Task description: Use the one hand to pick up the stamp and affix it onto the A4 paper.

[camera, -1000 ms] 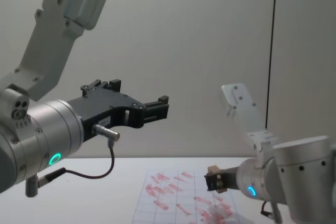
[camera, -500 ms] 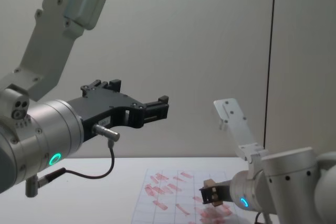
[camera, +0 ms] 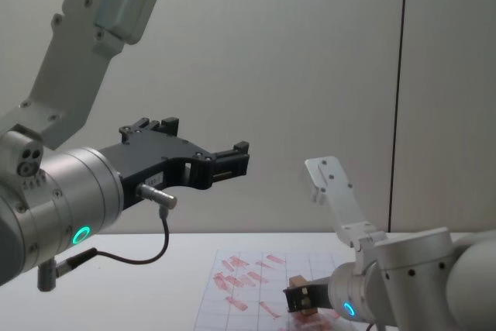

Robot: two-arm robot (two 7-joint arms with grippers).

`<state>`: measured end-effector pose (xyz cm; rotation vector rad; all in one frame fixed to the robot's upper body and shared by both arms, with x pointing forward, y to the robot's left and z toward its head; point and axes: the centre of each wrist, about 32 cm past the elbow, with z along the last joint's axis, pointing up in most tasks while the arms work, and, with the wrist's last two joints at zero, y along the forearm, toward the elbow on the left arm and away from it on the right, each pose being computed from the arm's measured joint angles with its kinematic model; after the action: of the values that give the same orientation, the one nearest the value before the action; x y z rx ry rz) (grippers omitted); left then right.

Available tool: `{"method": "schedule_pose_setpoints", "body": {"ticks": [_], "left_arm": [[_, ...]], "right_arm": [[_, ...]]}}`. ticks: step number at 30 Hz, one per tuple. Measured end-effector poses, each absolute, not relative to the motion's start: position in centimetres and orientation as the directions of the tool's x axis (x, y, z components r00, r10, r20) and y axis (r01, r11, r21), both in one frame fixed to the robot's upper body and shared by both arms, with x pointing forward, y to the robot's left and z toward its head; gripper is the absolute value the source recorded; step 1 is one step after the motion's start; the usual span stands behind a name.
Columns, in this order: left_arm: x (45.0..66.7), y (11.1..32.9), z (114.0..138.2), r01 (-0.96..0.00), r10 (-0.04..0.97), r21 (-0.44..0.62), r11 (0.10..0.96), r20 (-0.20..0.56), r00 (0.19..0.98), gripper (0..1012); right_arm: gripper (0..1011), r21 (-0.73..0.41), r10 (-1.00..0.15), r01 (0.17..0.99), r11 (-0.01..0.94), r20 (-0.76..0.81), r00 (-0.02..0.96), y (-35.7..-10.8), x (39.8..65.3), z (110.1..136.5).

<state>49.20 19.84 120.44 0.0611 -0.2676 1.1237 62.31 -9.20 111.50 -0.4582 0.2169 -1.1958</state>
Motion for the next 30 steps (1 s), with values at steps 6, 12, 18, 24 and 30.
{"method": "schedule_pose_setpoints", "body": {"ticks": [6,12,18,24,30], "left_arm": [[49.20,19.84,120.44,-0.897,0.882,-0.086,0.434,0.242,0.404,993],[49.20,19.84,120.44,-0.897,0.882,-0.086,0.434,0.242,0.404,993],[49.20,19.84,120.44,-0.897,0.882,-0.086,0.434,0.242,0.404,993],[49.20,19.84,120.44,-0.897,0.882,-0.086,0.434,0.242,0.404,993],[49.20,19.84,120.44,-0.897,0.882,-0.086,0.434,0.242,0.404,993]], "right_arm": [[220,-0.470,-0.931,0.838,0.278,0.083,0.355,-8.99,62.31,111.31],[221,-0.484,-0.933,0.835,0.263,0.093,0.347,-8.89,62.30,111.24],[221,-0.496,-0.935,0.832,0.247,0.103,0.339,-8.79,62.30,111.21],[220,-0.505,-0.935,0.829,0.239,0.110,0.337,-8.64,62.30,111.25],[221,-0.514,-0.935,0.825,0.233,0.116,0.336,-8.53,62.24,111.20]]}}
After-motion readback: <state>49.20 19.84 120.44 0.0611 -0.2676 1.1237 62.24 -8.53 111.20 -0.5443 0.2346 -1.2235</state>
